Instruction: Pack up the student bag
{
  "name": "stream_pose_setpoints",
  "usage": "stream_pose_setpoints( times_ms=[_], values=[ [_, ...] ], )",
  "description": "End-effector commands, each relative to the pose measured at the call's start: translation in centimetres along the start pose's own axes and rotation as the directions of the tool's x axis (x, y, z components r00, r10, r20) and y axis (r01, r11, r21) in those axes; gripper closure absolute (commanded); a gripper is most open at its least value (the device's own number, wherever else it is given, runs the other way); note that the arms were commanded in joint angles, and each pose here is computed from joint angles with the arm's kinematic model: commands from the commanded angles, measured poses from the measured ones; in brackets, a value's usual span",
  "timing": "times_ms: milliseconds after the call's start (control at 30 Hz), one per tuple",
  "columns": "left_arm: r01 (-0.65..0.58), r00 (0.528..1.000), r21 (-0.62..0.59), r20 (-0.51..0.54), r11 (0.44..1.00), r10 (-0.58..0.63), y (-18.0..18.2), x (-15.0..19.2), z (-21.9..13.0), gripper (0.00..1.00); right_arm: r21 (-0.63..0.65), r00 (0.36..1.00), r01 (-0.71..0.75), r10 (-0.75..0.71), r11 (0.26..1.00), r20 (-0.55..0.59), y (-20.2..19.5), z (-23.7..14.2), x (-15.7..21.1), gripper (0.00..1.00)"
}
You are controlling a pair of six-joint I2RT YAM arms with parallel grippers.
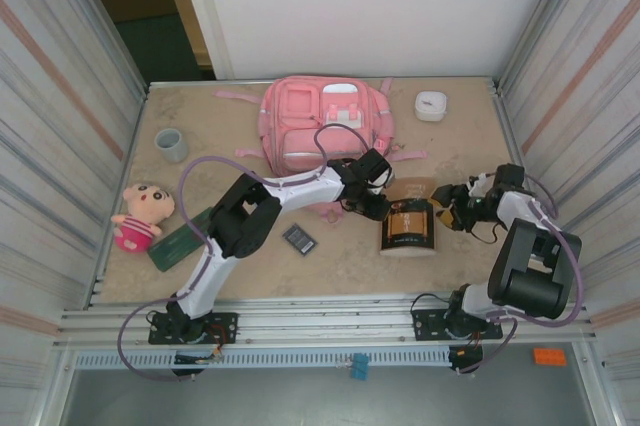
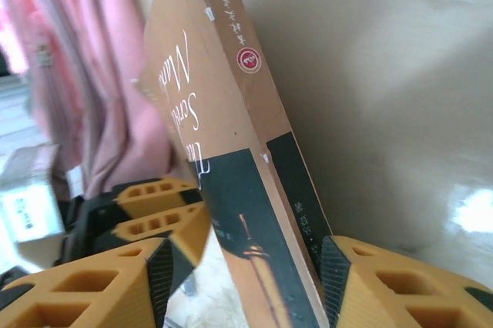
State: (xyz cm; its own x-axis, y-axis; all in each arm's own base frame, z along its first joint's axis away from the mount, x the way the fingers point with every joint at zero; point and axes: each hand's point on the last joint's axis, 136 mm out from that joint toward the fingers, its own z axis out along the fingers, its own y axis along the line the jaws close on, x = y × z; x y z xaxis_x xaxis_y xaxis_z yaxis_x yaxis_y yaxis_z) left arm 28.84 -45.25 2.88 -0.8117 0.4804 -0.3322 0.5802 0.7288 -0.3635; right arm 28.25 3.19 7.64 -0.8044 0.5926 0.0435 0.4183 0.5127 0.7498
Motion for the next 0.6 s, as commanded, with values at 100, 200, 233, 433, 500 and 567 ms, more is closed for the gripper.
stream_pose_setpoints(
  times_ms=[100,200,233,433,500,567],
  values=[
    [-0.006,0.995,-0.055,-0.099,0.998,0.001,1.4,3.3,2.5,0.71,-0.213,0.990,-0.013,-0.018,0.977,-0.141,4.2,0.6,3.1,0.50],
    [-0.006,0.995,-0.057,-0.096,0.998,0.000,1.3,3.3,2.4,0.72,-0.206,0.990,-0.018,-0.012,0.978,-0.143,4.0,0.6,3.5,0.50],
    [-0.004,0.995,-0.058,-0.095,0.998,-0.002,1.4,3.2,2.3,0.72,-0.153,0.991,-0.023,0.003,0.988,-0.131,3.2,0.6,3.4,0.49],
    [-0.004,0.996,-0.062,-0.092,0.998,-0.001,1.4,3.2,2.2,0.72,0.157,0.996,-0.061,0.070,0.986,-0.048,-2.6,1.1,2.1,0.42],
    [-0.005,0.996,-0.063,-0.089,0.998,-0.001,1.4,3.2,2.0,0.71,0.183,0.996,-0.074,0.083,0.980,-0.042,-3.4,1.3,1.7,0.42],
    [-0.005,0.997,-0.057,-0.075,0.998,0.000,1.1,2.9,1.5,0.67,0.227,0.995,-0.085,0.093,0.970,-0.025,-4.3,1.3,1.3,0.41]
  ],
)
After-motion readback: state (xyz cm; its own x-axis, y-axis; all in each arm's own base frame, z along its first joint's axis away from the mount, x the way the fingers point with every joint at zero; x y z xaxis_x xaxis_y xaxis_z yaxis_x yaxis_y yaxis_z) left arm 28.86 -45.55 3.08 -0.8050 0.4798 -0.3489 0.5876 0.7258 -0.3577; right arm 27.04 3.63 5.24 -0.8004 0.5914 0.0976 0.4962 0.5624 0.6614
